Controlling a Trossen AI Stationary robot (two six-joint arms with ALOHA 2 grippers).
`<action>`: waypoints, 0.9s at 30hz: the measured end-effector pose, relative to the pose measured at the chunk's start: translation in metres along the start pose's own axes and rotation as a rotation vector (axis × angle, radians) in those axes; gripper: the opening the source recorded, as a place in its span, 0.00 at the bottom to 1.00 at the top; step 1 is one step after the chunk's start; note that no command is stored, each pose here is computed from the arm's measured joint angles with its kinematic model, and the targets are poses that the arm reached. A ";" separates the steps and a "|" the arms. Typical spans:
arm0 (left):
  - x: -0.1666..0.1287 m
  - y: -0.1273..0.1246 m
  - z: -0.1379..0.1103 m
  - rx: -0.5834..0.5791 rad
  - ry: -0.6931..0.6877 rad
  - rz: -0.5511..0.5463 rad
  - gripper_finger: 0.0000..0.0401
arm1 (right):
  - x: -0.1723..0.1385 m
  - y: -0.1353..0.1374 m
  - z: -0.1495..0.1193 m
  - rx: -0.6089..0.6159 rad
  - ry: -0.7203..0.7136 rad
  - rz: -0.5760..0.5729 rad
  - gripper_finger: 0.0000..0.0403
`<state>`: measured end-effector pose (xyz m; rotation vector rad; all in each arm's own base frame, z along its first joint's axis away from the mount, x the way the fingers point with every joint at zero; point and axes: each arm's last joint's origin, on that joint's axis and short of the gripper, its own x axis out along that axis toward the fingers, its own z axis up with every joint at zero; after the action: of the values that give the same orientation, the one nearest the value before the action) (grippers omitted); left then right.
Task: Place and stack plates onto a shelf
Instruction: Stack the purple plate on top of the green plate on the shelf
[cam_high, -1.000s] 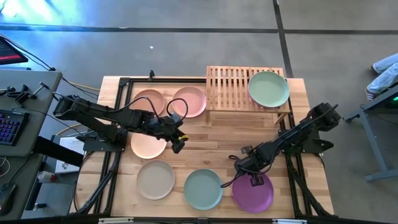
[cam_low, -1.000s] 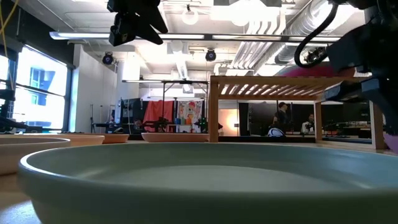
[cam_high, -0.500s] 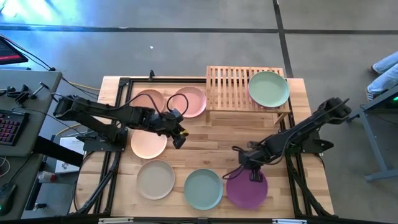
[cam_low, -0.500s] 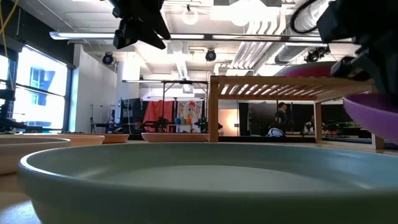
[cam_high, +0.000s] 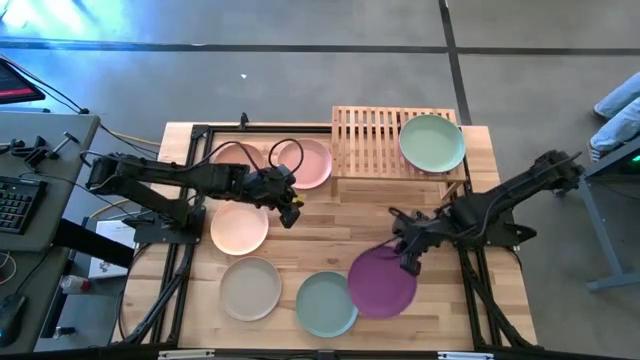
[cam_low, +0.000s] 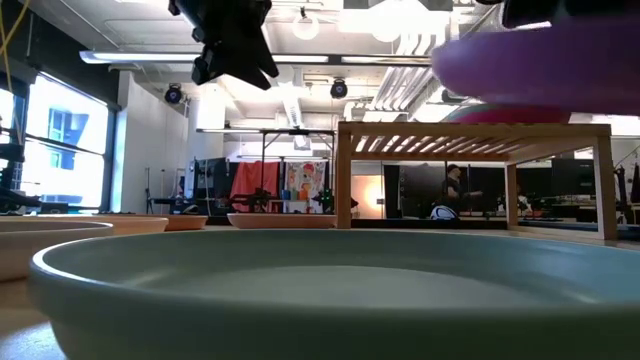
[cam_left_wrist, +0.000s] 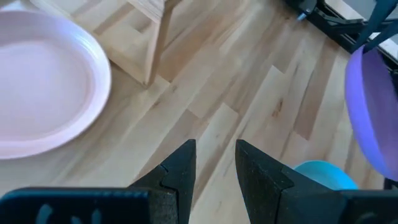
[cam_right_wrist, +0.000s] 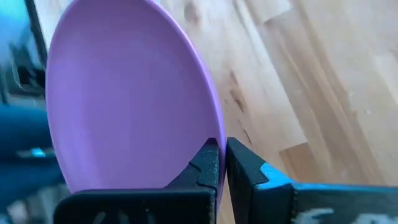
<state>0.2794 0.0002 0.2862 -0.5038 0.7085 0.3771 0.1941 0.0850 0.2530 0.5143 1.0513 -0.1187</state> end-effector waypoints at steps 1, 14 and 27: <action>0.000 0.001 0.001 0.006 -0.002 0.004 0.25 | -0.004 -0.003 0.002 0.029 -0.015 0.006 0.00; 0.002 0.010 0.006 0.098 -0.004 0.030 0.25 | -0.064 -0.042 0.031 0.329 -0.264 0.032 0.00; 0.002 0.016 0.008 0.222 0.006 0.050 0.25 | -0.167 -0.068 0.061 0.495 -0.534 -0.195 0.00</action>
<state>0.2774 0.0179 0.2849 -0.2777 0.7596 0.3385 0.1361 -0.0268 0.3959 0.7720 0.5364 -0.6649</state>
